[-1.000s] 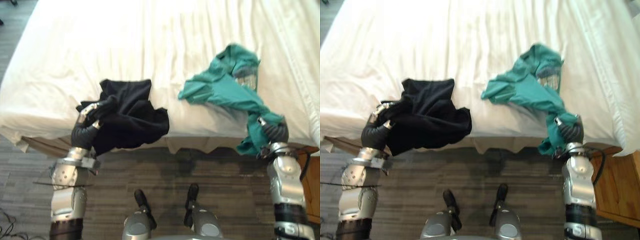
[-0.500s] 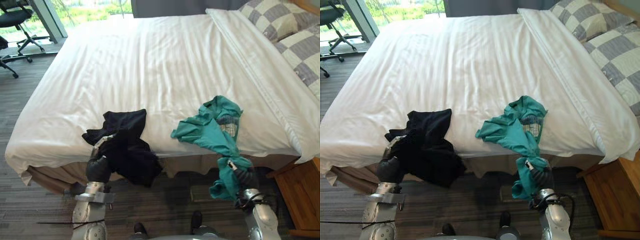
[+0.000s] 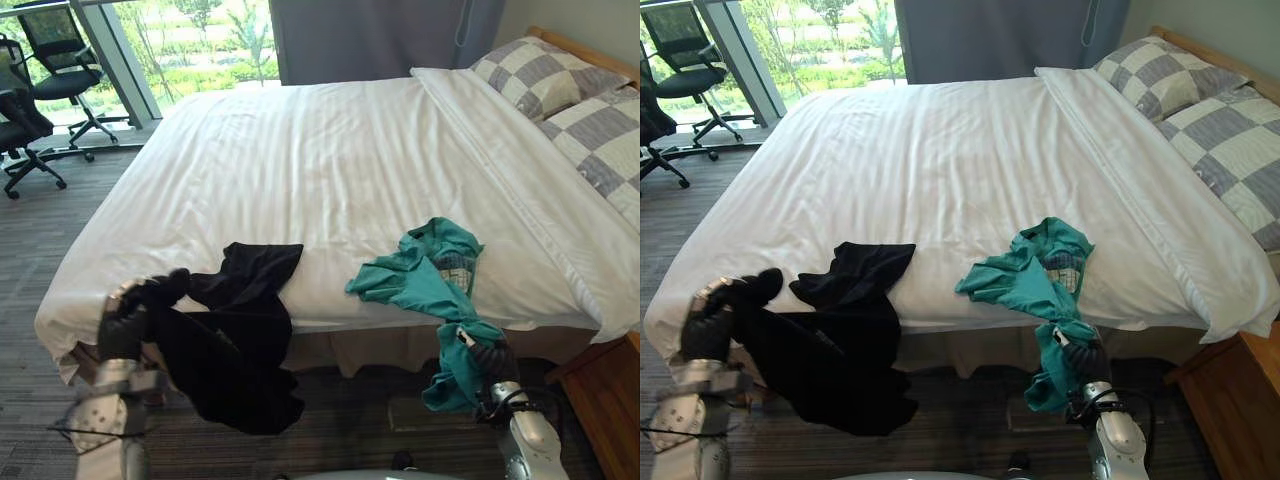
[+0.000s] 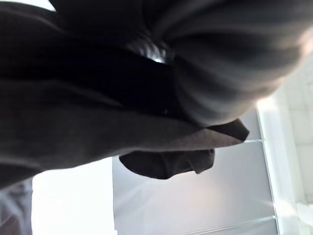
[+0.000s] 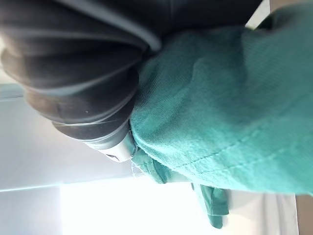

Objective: Tidy the bed and pick cloth on bed and put in laundry

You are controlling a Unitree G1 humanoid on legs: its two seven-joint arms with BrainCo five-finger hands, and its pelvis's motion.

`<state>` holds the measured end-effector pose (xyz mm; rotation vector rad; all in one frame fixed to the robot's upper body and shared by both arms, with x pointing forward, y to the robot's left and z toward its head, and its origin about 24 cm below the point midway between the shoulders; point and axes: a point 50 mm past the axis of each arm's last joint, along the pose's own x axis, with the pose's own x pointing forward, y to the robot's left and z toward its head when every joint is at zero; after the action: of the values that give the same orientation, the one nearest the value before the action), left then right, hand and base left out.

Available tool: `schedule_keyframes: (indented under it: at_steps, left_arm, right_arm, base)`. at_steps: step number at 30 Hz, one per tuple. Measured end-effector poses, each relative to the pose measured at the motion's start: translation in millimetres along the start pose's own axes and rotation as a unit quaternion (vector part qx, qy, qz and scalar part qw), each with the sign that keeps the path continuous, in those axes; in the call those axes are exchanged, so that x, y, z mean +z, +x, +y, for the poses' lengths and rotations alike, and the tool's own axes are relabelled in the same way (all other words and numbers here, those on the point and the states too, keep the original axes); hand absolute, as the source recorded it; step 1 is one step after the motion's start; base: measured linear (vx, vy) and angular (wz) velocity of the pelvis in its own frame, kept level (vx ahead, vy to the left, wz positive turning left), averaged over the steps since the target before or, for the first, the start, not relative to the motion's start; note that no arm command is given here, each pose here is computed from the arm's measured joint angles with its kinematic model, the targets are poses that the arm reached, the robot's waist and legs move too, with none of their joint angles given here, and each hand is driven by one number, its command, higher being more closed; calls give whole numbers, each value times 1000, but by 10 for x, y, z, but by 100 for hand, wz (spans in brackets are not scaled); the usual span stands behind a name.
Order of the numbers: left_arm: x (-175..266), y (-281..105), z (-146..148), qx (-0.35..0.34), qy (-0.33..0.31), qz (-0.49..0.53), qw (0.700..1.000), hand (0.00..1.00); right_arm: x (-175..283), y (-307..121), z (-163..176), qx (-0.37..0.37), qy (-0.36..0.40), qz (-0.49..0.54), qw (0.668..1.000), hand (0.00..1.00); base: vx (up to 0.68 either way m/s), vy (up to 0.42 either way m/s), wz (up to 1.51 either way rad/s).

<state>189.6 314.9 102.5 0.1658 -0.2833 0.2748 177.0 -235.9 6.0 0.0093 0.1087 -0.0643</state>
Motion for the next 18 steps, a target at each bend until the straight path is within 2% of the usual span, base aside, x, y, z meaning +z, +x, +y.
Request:
schedule_keyframes:
  at_steps: [1,7,11,15,18]
  left_arm:
    - [112,120,128,5,32,-22,999,100]
    - [674,547,499,37,123,-119,985,100]
    - [1173,950,759,105,186,-173,961,100]
    - [1739,1282,1023,213,179,-210,937,100]
    - [1914,1385,1017,233,187,-219,929,100]
  right_arm:
    - [14,-5,-42,4,-7,1,1000,100]
    - [-55,-106,-62,21,-2,20,1000,100]
    - [-133,-210,-62,30,1,40,999,100]
    - [-200,-326,-74,36,6,58,998,100]
    - [-219,-443,-138,46,10,72,996,100]
  base:
    - [30,-5,-20]
    - [23,-9,-21]
    - [55,-16,-22]
    - [34,-1,-32]
    - [22,9,-41]
